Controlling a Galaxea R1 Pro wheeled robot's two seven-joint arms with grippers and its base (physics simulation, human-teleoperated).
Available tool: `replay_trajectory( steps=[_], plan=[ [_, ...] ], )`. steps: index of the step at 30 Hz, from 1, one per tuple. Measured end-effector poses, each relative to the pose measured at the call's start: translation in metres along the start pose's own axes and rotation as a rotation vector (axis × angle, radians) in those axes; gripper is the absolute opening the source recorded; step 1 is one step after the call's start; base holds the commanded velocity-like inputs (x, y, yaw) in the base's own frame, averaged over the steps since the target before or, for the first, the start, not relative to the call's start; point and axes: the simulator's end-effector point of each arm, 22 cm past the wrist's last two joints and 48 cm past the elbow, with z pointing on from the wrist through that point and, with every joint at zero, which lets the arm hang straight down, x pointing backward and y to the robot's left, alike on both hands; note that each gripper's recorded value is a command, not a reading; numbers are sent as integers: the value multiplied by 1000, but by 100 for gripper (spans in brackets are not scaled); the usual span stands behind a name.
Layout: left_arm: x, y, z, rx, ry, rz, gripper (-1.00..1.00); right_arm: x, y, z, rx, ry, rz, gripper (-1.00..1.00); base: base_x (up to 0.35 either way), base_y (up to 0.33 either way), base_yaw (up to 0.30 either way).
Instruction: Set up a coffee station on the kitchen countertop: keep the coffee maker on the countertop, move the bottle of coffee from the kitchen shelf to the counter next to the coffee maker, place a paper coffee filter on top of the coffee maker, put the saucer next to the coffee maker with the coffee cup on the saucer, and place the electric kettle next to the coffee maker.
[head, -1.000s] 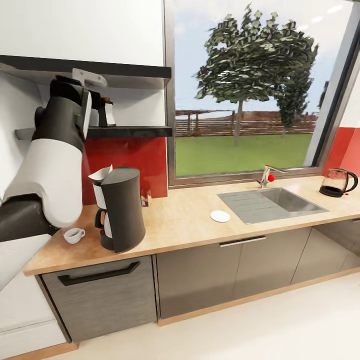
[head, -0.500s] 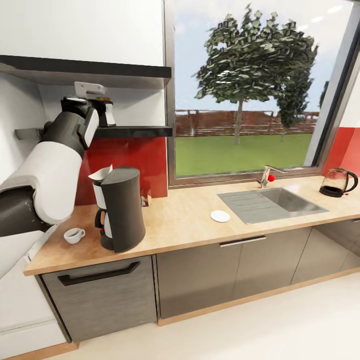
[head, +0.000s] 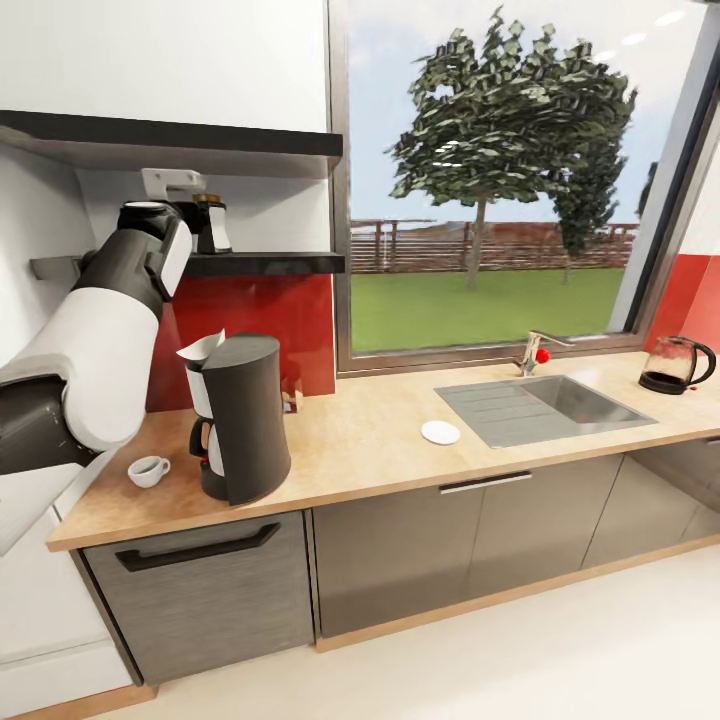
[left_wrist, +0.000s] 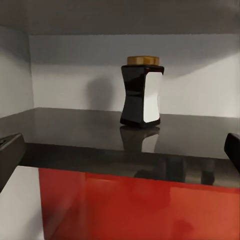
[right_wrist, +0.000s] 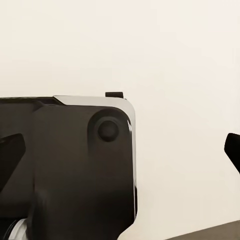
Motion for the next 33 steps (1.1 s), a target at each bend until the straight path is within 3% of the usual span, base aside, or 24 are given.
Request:
replay_trajectory(
  steps=[13, 33],
  plan=[
    [-5, -2, -2, 1, -6, 4, 100, 1, 0, 0, -1, 1, -1, 100, 35, 0, 0],
    [-4, -3, -2, 2, -5, 3, 100, 1, 0, 0, -1, 1, -1, 100, 308, 0, 0]
  ],
)
